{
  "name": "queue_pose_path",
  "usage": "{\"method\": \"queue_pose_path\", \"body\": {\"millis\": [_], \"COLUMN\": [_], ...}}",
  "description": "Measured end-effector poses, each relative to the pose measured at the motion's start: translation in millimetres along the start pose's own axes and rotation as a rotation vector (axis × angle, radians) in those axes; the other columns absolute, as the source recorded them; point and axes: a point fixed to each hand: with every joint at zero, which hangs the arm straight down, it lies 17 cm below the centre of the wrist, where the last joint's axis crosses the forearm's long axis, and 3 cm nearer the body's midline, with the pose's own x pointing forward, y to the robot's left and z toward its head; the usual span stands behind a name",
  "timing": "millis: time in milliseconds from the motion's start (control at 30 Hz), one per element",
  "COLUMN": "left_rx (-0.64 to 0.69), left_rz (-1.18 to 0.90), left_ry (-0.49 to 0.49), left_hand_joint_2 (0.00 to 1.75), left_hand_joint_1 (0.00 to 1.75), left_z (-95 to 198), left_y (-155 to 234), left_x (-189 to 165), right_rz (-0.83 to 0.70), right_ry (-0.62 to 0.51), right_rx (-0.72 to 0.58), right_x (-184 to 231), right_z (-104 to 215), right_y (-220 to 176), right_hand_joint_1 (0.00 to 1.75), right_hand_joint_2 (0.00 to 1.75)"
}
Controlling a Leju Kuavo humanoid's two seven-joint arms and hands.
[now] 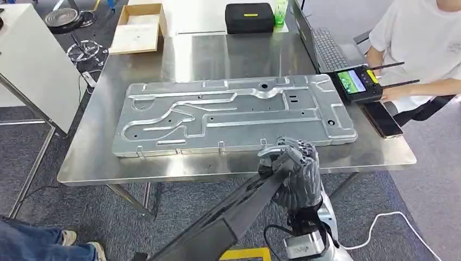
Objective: Take the parts from the cabinet and place them on the table.
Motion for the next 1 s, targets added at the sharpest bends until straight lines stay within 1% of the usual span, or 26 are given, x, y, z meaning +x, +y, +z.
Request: {"method": "queue_pose_path", "body": {"millis": [233, 433, 533, 667, 833, 867, 900, 933, 1000], "left_rx": [0.023, 0.045, 0.059, 0.079, 0.062, 0.055, 0.047, 0.042, 0.019], "left_rz": [0.022, 0.034, 0.041, 0.018, 0.003, -0.004, -0.014, -0.022, -0.021], "left_ry": [0.015, 0.014, 0.001, -0.007, -0.029, -0.037, -0.045, -0.052, -0.061], "left_hand_joint_2": [1.75, 1.75, 1.75, 1.75, 1.75, 1.75, 1.75, 1.75, 1.75], "left_hand_joint_1": [0.0, 0.0, 0.0, 0.0, 0.0, 0.0, 0.0, 0.0, 0.0], "left_z": [1, 3, 3, 3, 1, 1, 1, 0, -1], "left_y": [4, 8, 8, 11, 2, -1, -3, -4, -10], "left_x": [-4, -8, -5, -5, 4, 6, 7, 10, 16], "right_rz": [0.015, 0.067, 0.121, 0.252, 0.405, 0.445, 0.474, 0.494, 0.554], "right_ry": [0.004, -0.008, -0.017, 0.018, 0.017, 0.028, 0.022, 0.041, 0.038], "right_rx": [-0.012, -0.047, -0.057, -0.045, 0.012, 0.051, 0.095, 0.171, 0.245], "right_x": [-3, -5, -8, -29, -62, -72, -80, -95, -110], "right_z": [-1, -6, -7, -10, -54, -62, -77, -88, -119], "right_y": [-7, -32, -50, -82, -135, -142, -146, -147, -158], "right_hand_joint_1": [1.75, 1.75, 1.75, 1.75, 1.75, 1.75, 1.75, 1.75, 1.75], "right_hand_joint_2": [1.75, 1.75, 1.75, 1.75, 1.75, 1.75, 1.75, 1.75, 1.75]}}
